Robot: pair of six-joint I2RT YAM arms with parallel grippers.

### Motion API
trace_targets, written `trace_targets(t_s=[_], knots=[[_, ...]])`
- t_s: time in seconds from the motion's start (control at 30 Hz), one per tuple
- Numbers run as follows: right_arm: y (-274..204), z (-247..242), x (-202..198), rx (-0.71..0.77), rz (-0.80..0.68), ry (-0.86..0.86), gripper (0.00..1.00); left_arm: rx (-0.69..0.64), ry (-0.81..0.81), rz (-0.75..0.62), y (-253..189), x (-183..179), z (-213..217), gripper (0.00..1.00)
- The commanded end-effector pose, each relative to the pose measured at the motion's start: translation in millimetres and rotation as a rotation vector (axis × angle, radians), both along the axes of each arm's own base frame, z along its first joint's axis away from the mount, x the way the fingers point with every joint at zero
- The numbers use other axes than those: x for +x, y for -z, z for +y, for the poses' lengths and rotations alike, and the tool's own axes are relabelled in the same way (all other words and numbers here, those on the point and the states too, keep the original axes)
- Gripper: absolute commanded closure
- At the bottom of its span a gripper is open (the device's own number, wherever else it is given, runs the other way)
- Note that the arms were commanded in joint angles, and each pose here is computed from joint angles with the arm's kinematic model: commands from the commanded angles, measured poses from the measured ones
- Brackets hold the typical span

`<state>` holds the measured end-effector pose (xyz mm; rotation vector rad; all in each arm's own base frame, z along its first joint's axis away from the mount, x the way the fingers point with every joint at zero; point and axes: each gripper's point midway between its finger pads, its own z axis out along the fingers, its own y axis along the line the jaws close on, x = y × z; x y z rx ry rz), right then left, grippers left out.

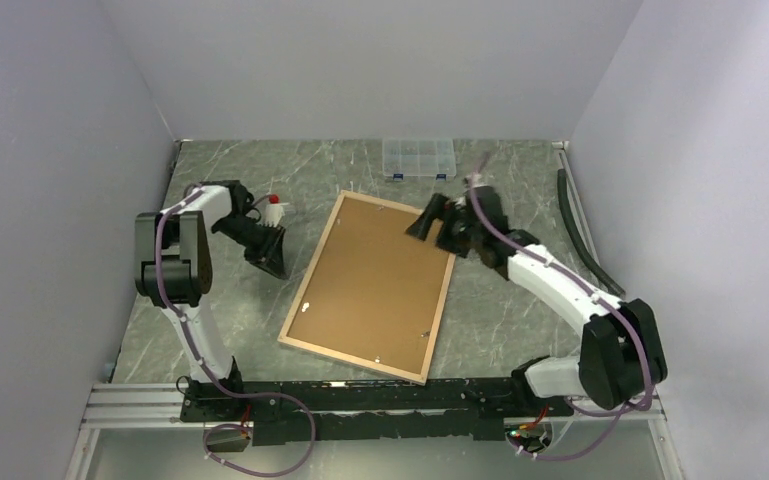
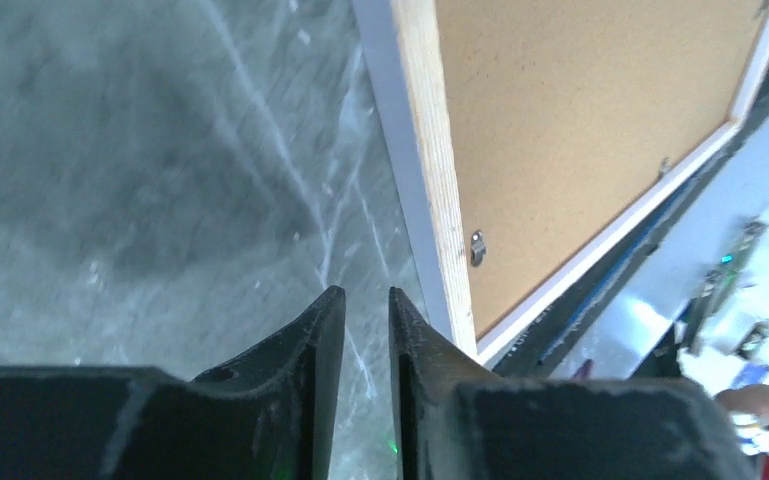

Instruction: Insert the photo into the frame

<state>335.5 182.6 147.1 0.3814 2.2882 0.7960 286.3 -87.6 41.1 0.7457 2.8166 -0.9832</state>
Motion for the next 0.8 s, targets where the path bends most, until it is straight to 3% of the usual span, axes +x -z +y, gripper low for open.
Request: trace_targets(t_s=[0.0,0.07,0.33,0.77], knots=[[-9.7,86.4,-39.4,-0.008,-0.079,-0.298,0.07,-0.171,-0.008,-0.019,-37.5,-8.0,-11.7,0.61],[-4.6,125.2,-56.6,0.004,-0.089,-0.405,0.08,-0.215,-0.014,-0.014,-41.1,-8.4,-19.4,0.53],[10.2,236.8,-107.8,0.022,-0.143,-0.756,0.11,-0.191,-0.002,0.039,-16.5,-6.7,-35.3,0.59],[52.8,283.4,-130.0,0.002,-0.084,-0.970,0.16,-0.161,0.001,0.077,7.7,-11.8,-33.8,0.76]])
